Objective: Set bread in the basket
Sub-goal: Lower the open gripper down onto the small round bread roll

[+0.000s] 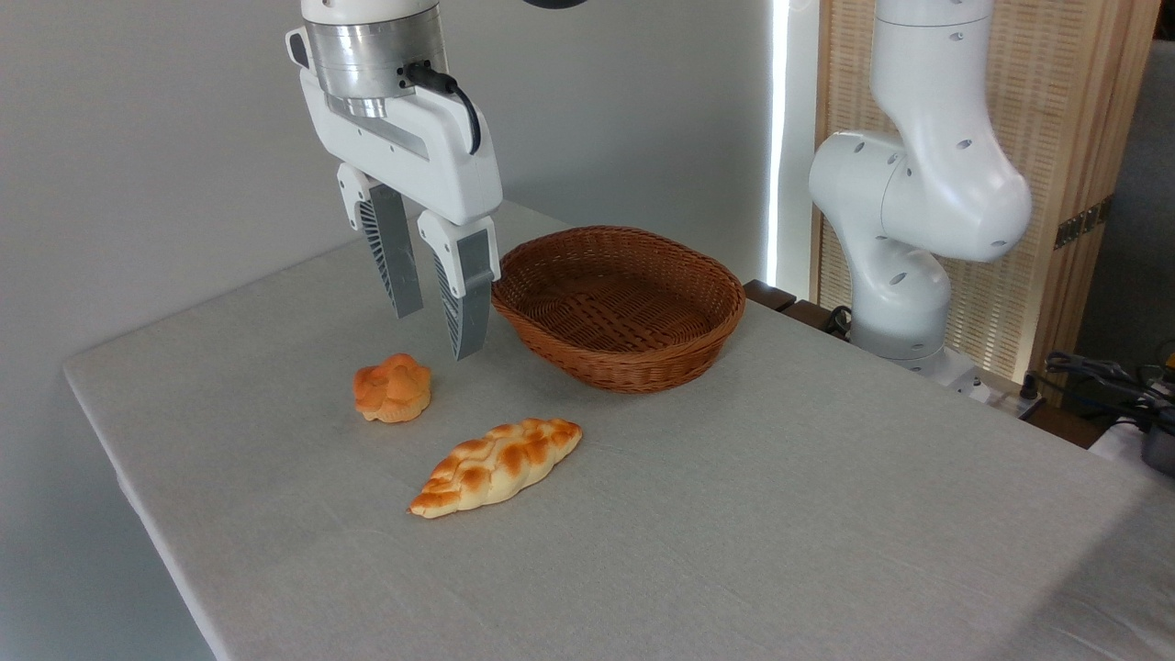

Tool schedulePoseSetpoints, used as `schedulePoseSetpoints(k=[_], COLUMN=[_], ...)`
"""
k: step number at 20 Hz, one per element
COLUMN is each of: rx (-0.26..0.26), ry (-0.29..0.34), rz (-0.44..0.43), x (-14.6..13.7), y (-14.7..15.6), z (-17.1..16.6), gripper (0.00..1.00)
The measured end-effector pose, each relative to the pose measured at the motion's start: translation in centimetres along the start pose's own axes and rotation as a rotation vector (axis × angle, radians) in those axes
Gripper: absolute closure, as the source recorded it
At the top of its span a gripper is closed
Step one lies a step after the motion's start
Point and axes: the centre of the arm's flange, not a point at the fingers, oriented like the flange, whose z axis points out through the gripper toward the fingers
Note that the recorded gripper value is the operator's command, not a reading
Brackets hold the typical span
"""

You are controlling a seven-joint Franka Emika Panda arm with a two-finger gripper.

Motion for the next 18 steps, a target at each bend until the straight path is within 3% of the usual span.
schedulePoseSetpoints(k=[13, 18], rx=[-0.007, 0.001], ry=[-0.008, 0.017], rz=[0.002, 0.087], x=[0.3, 3.6], y=[-0.1, 3.5], z=[0.6, 1.7], gripper=[0.0, 0.0])
